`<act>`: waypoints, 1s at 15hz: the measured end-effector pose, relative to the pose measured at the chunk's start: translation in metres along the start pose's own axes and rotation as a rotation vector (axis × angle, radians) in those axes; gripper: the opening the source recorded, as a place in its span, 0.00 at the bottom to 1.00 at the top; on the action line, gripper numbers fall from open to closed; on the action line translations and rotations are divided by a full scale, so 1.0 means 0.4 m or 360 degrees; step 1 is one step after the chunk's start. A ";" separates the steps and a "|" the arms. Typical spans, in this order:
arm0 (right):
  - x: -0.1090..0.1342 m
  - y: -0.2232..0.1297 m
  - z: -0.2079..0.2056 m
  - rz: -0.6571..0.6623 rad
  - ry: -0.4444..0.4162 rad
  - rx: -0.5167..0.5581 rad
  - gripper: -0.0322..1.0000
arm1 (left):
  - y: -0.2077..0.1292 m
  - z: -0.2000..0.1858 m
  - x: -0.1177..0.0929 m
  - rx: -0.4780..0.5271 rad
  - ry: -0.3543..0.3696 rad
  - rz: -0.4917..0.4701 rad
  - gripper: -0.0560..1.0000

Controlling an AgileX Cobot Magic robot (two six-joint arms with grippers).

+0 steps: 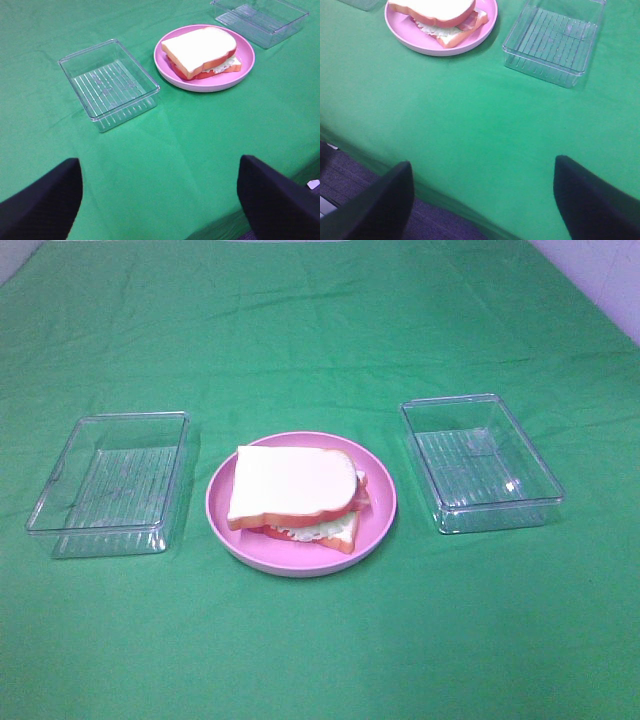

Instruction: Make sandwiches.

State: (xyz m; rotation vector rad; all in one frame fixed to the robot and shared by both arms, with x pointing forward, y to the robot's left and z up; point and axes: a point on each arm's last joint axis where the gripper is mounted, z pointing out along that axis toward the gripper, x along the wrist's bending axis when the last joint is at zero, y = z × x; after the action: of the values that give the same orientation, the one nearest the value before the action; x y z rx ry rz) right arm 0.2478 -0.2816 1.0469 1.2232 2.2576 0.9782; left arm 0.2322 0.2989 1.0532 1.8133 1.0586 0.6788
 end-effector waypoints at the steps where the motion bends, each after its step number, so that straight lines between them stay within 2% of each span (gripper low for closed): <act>1: 0.000 0.000 0.000 0.0000 0.0000 0.0000 0.74 | 0.000 0.000 0.000 0.0000 0.0000 0.0000 0.81; 6: 0.000 0.000 0.000 0.0017 -0.0009 0.0000 0.74 | 0.000 0.000 0.000 0.0000 0.0000 0.0000 0.81; 8: -0.005 0.002 0.002 0.0144 -0.0143 -0.0003 0.74 | 0.000 0.000 0.000 0.0001 0.0046 -0.0023 0.81; 10: -0.006 -0.004 -0.006 0.0290 -0.0326 -0.0054 0.74 | 0.001 0.002 -0.002 0.0004 0.0220 -0.0109 0.81; 11: -0.004 -0.006 -0.009 0.0310 -0.0363 -0.0075 0.74 | 0.001 0.002 -0.002 0.0005 0.0277 -0.0137 0.81; 12: 0.000 -0.013 -0.016 0.0350 -0.0437 -0.0123 0.74 | 0.001 0.003 -0.003 0.0007 0.0391 -0.0193 0.81; 14: 0.013 -0.026 -0.030 0.0364 -0.0511 -0.0219 0.74 | 0.002 0.004 -0.004 0.0011 0.0565 -0.0279 0.81; 15: 0.019 -0.032 -0.036 0.0353 -0.0520 -0.0260 0.74 | 0.003 0.005 -0.005 0.0012 0.0616 -0.0305 0.81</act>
State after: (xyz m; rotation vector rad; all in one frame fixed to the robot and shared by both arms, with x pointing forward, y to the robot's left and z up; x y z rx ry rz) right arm 0.2276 -0.2858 1.0473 1.4621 1.7867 0.9391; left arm 0.2332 0.2963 1.0532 1.5943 1.4688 0.9310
